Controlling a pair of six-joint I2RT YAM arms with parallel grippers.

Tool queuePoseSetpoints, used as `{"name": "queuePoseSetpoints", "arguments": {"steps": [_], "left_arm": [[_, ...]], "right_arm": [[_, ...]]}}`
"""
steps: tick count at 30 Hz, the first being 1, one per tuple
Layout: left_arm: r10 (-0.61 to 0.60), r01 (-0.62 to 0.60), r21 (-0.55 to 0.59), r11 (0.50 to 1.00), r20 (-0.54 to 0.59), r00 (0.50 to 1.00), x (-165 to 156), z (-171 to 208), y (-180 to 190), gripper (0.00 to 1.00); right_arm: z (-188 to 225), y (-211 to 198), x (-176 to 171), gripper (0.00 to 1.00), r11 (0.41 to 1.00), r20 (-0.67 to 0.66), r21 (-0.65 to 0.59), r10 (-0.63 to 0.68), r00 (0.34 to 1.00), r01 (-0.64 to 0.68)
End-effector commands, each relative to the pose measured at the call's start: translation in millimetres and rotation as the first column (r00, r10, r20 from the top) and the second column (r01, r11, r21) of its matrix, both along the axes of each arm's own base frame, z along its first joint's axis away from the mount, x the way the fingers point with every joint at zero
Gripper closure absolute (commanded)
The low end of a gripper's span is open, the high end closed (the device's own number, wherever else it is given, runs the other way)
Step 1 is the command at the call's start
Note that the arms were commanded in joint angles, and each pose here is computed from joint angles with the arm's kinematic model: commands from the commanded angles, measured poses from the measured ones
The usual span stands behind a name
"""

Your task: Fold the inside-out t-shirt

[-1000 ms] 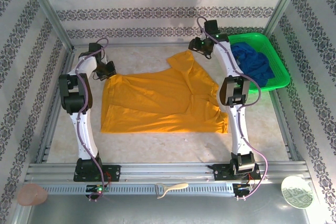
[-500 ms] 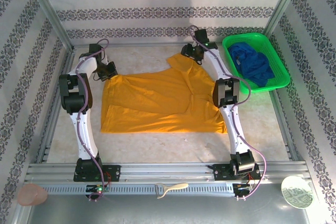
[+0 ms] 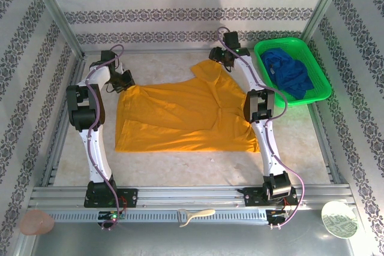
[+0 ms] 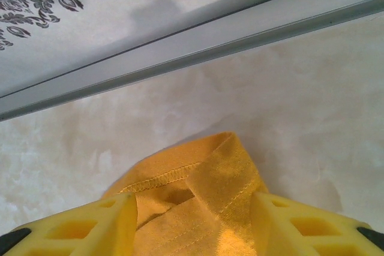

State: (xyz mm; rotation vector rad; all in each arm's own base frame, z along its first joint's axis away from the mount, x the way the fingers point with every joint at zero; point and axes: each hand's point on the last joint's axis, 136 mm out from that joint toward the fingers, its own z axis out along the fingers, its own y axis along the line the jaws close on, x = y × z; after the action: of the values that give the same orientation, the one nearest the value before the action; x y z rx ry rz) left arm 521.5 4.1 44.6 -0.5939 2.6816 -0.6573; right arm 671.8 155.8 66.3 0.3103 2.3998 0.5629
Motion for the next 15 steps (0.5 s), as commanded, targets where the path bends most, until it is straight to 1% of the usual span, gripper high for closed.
{"name": "queuePoseSetpoints", "arguments": {"steps": [1,4,7,11,13,15], "left_arm": [[0.012,-0.011,-0.015,1.000,0.059,0.998,4,23,4,1.00],[0.011,-0.010,-0.021,1.000,0.064,0.998,4,26,3,1.00],[0.015,-0.013,-0.028,1.000,0.071,0.997,5,28,3,1.00],[0.022,-0.019,-0.048,0.999,0.082,0.996,7,33,1,1.00],[0.024,-0.019,-0.057,0.998,0.090,0.996,8,37,0,1.00],[0.028,-0.022,-0.060,0.998,0.095,0.995,9,39,-1,1.00]], "right_arm": [[-2,-4,4,0.46,1.000,0.012,-0.013,-0.008,1.000,0.008],[-15,-4,2,0.46,1.000,-0.020,0.020,-0.016,1.000,0.017],[-20,-6,4,0.45,0.998,-0.031,0.052,-0.031,0.999,0.032],[-29,-6,4,0.46,0.991,-0.066,0.125,-0.037,0.997,0.045],[-33,-5,4,0.50,0.986,-0.079,0.157,-0.035,0.996,0.047],[-36,-5,4,0.60,0.984,-0.088,0.170,-0.035,0.995,0.050]]}}
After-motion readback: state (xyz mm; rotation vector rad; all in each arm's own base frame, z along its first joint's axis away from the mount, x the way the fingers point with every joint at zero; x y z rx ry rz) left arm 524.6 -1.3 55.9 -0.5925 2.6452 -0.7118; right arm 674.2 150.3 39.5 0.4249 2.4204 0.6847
